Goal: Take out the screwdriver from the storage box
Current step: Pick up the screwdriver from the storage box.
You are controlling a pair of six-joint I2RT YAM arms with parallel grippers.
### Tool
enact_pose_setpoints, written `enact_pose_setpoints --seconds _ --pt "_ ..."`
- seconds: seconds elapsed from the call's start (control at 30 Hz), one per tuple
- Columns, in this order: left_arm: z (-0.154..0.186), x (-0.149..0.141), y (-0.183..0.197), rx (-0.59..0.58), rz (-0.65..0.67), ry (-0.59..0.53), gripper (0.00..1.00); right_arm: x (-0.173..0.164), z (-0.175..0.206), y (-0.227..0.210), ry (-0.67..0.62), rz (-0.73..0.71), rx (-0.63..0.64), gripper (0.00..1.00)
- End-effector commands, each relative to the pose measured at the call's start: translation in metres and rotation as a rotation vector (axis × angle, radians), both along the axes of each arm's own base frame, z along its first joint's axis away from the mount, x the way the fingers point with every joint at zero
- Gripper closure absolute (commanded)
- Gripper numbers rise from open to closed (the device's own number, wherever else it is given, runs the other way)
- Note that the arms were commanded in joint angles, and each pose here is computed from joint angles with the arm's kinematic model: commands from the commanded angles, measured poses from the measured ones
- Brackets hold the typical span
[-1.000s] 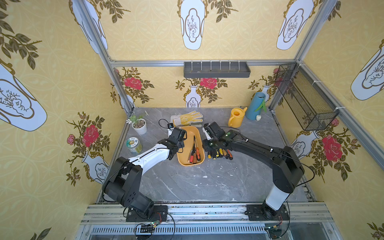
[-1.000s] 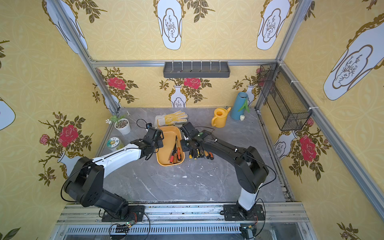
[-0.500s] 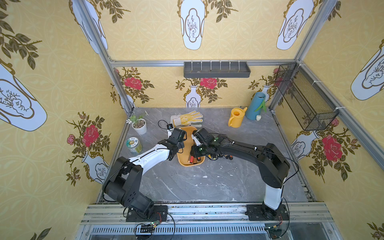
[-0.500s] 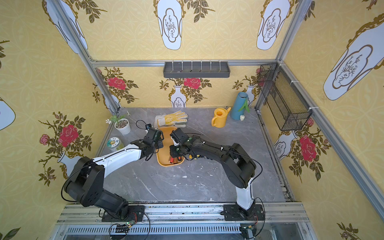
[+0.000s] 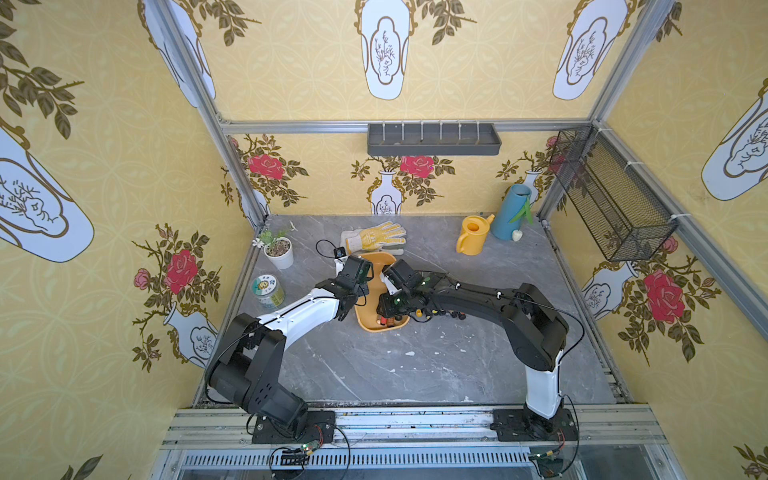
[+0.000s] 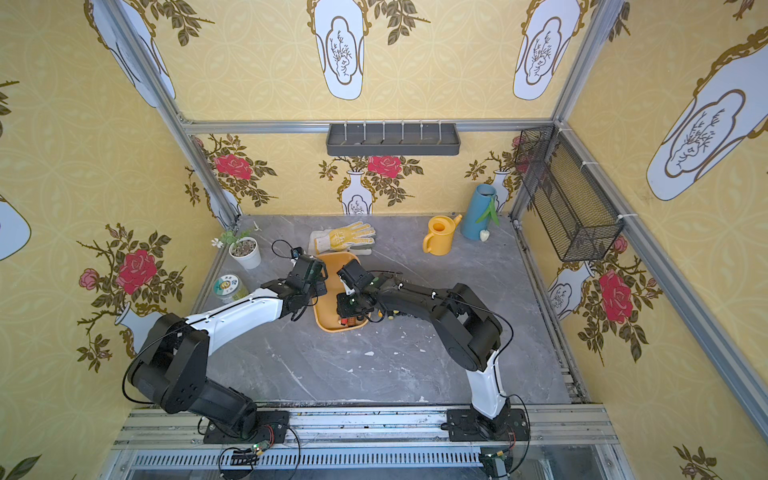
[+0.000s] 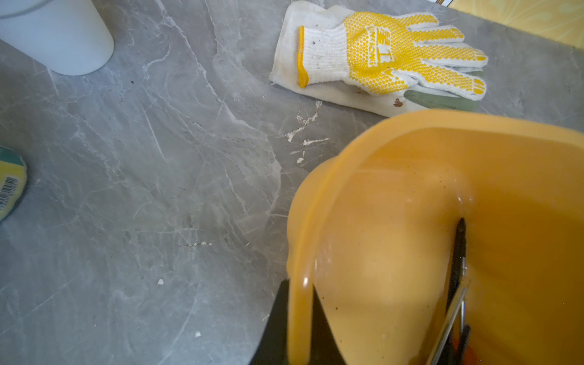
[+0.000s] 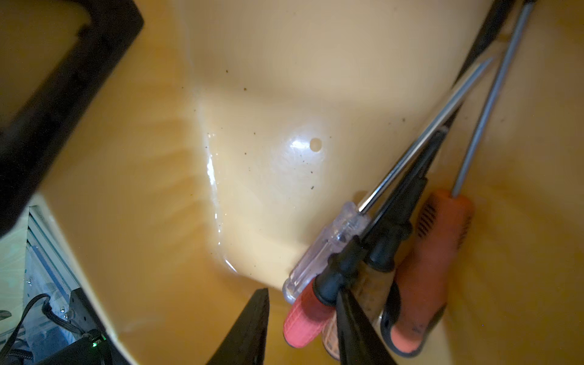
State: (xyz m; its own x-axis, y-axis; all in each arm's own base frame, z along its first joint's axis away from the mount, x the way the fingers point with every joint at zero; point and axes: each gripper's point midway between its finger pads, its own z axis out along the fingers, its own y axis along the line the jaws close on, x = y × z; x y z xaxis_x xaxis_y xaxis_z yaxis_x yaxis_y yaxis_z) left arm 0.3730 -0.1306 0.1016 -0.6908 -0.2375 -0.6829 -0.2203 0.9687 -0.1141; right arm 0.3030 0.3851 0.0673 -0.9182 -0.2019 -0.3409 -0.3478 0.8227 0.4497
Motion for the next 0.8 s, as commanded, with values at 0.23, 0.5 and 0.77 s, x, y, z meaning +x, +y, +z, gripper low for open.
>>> enact_pose_setpoints --seconds 0.23,0.5,0.77 --pt "0.004 0.004 -0.006 -0.039 -0.002 -0.025 1.00 0.005 -0.011 0.005 0.006 -0.010 -0.005 0.58" --pt "0.006 0.003 -0.005 -0.038 -0.001 -0.029 1.00 0.012 -0.021 0.000 -0.001 -0.037 -0.056 0.57" --pt "0.005 0.004 -0.005 -0.039 0.002 -0.027 1.00 0.008 -0.028 -0.003 -0.020 -0.007 -0.153 0.64"
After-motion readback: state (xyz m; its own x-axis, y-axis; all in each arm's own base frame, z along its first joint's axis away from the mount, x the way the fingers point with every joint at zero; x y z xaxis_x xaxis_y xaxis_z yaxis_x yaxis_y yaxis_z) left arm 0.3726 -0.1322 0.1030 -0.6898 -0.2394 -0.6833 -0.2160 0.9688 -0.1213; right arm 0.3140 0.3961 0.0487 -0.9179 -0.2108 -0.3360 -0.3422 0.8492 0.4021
